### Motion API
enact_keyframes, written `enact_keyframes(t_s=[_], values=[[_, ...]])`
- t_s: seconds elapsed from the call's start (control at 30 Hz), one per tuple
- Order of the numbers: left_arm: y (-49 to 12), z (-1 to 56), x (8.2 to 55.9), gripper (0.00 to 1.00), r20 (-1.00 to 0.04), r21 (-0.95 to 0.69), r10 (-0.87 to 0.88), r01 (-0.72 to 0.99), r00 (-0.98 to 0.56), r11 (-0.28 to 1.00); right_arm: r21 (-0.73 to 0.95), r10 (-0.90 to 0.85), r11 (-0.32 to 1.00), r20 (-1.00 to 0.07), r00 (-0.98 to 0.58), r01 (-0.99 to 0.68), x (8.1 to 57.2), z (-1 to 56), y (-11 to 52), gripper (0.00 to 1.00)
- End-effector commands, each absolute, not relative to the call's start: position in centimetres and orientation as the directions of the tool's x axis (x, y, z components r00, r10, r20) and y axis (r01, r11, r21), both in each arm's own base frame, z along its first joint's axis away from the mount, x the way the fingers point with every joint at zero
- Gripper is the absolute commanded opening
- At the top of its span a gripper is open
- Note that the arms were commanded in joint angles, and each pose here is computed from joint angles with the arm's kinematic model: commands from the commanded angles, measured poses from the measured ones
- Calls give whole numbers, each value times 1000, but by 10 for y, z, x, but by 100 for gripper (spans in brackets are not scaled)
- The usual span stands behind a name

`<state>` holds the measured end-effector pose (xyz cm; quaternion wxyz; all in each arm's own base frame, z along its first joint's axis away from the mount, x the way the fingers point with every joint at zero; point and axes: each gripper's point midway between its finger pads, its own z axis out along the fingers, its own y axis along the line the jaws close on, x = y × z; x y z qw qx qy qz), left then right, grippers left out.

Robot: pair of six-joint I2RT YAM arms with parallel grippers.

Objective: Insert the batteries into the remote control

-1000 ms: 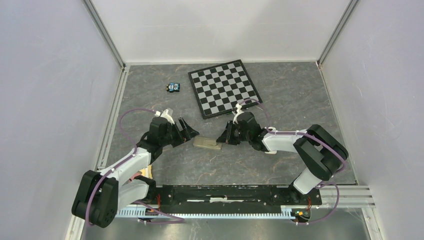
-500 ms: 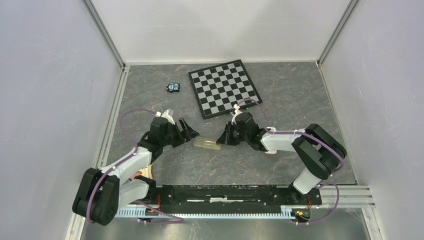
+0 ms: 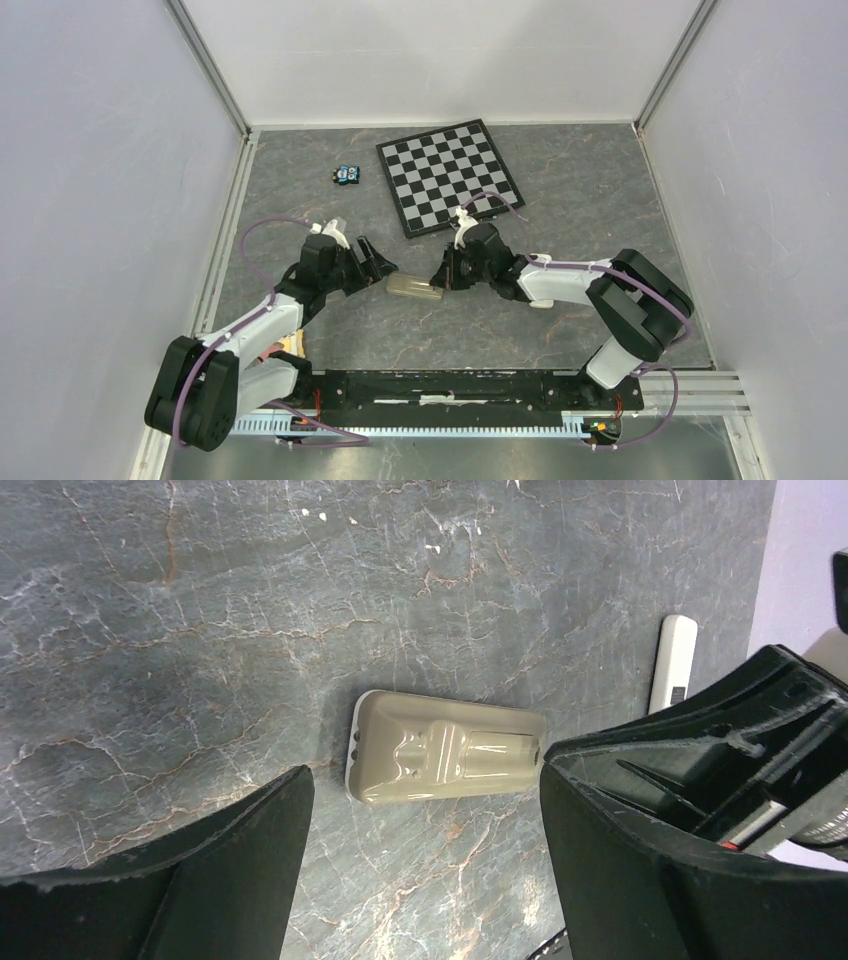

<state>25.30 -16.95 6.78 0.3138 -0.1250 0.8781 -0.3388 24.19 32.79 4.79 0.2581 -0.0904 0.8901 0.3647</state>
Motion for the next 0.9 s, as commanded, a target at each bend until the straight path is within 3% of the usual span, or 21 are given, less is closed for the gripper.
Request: enact_keyframes(t_s=[0.0,0.63,0.73,0.87], values=[[-167,84,266,88,-537,-655,-422,45,-730,755,571,29,668,-660,-751,-477,260,92,342,0],[-166,89,266,89,-546,-655,-426,49,-721,754,515,-45,768,-550,-834,-381,243,30,325,0],[-166,89,266,89,-544,-656,-428,47,-722,753,495,-57,777,-561,-826,-390,246,32,324,0],[-165,94,267,89,-550,-656,-431,51,-716,753,507,-41,698,-675,-736,-505,254,70,337,3]])
